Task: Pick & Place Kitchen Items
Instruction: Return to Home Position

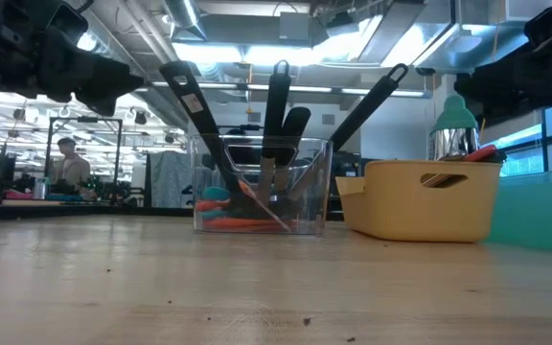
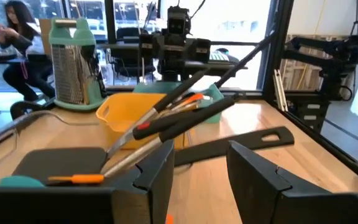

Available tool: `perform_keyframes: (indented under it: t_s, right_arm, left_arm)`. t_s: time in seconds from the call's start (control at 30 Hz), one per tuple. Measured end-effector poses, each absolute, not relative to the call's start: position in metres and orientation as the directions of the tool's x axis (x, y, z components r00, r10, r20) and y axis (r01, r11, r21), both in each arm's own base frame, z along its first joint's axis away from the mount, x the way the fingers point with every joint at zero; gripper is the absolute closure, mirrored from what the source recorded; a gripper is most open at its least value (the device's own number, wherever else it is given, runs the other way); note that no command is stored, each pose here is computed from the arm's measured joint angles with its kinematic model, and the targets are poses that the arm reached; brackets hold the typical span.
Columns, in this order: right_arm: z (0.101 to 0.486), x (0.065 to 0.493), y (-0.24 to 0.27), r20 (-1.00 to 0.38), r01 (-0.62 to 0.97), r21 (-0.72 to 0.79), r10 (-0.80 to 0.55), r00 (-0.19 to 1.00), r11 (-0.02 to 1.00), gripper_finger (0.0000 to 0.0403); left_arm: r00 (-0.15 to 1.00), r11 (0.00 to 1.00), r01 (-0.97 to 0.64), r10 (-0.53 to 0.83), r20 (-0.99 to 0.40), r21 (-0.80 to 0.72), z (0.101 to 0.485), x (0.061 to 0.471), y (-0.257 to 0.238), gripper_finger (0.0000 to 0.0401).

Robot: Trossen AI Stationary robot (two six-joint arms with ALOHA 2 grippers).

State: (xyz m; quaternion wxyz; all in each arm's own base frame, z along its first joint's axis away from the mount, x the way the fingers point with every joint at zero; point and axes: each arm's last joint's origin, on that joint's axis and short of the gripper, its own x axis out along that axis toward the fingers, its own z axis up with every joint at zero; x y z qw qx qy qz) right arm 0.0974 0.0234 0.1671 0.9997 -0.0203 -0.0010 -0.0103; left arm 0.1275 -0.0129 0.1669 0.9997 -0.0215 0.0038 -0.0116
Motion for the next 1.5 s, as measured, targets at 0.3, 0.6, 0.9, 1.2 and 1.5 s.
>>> perform_keyframes:
  t_s: [0.3,0.6,0.9,1.2,1.5]
  right_arm:
    - [0.167,0.097,0.023,0.002,0.02,-0.041,-0.02,1.0,0.999,0.0186]
    - [0.167,0.097,0.023,0.002,0.02,-0.041,-0.02,1.0,0.999,0.0186]
    - [0.167,0.097,0.023,0.002,0.02,-0.041,-0.02,1.0,0.999,0.0186]
    - [0.167,0.097,0.023,0.002,0.018,-0.041,-0.018,1.0,0.999,0.0186]
    - [0.167,0.097,0.024,0.002,0.018,-0.041,-0.018,1.0,0.999,0.0186]
  left_arm:
    - [0.998,0.997,0.038,-0.04,-0.039,-0.063,0.165,0.118,-0.012,0.026]
    - [0.997,0.996,0.061,-0.063,-0.034,-0.062,0.165,0.106,-0.011,0.026]
    - [0.997,0.997,0.067,-0.066,0.031,-0.046,0.169,0.097,-0.01,0.026]
    - [0.997,0.997,0.069,-0.068,0.024,-0.04,0.168,0.097,-0.01,0.026]
    - [0.997,0.996,0.074,-0.073,0.023,-0.04,0.168,0.097,-0.01,0.026]
